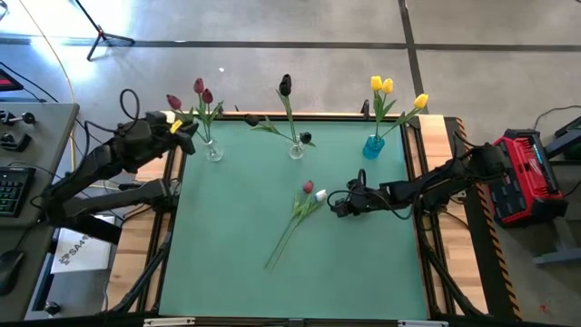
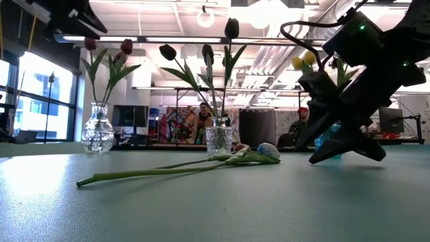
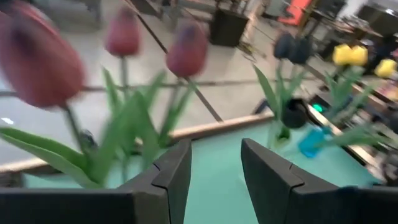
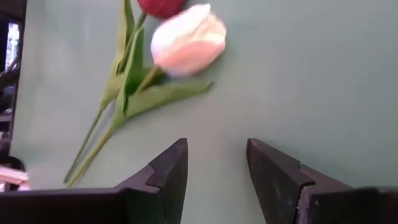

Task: Sort flowers into vase by color
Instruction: Put the red tulip into the left transparent vase

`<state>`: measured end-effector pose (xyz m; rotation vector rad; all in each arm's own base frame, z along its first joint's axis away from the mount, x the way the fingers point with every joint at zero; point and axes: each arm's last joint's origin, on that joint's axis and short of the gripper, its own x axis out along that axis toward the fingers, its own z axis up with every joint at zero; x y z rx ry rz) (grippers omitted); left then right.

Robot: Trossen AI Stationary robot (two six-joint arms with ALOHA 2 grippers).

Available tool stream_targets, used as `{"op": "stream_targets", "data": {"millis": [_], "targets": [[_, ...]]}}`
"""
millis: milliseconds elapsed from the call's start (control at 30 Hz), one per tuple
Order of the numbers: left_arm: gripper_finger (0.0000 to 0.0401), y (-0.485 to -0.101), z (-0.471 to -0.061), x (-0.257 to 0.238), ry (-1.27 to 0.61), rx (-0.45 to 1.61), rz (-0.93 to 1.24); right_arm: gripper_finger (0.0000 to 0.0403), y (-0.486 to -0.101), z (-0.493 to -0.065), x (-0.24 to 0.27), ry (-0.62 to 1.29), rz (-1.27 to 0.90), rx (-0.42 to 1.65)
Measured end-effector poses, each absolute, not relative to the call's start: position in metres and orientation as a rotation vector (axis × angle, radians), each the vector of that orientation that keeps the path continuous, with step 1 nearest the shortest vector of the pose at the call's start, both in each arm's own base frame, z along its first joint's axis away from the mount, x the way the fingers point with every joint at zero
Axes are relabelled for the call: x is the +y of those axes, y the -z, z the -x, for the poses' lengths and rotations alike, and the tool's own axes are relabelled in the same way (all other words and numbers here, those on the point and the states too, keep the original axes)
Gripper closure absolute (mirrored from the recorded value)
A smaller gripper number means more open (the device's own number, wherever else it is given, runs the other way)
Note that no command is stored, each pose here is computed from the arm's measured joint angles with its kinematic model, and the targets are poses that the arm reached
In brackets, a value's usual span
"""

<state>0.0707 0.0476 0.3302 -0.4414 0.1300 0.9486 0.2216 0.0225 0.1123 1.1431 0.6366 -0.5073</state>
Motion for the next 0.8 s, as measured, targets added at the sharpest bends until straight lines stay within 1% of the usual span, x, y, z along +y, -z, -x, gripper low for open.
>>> {"op": "stream_targets", "data": {"millis": [133, 467, 667, 800], "targets": [[0.0275, -0.324, -0.077, 0.043, -0.861, 0.161, 0.529, 0.0247, -0.112, -0.220, 0.032, 0.498, -1.194, 0.661], [0.0275, -0.287, -0.102, 0.024, -0.660, 0.310, 0.722, 0.0247, -0.110, -0.216, 0.041, 0.495, -1.179, 0.714], [0.0275, -0.261, -0.124, 0.005, -0.577, 0.439, 0.771, 0.0247, -0.110, -0.216, 0.041, 0.511, -1.199, 0.695], [0.0275, -0.244, -0.147, -0.010, -0.507, 0.491, 0.762, 0.0247, -0.110, -0.216, 0.041, 0.510, -1.199, 0.692]]}}
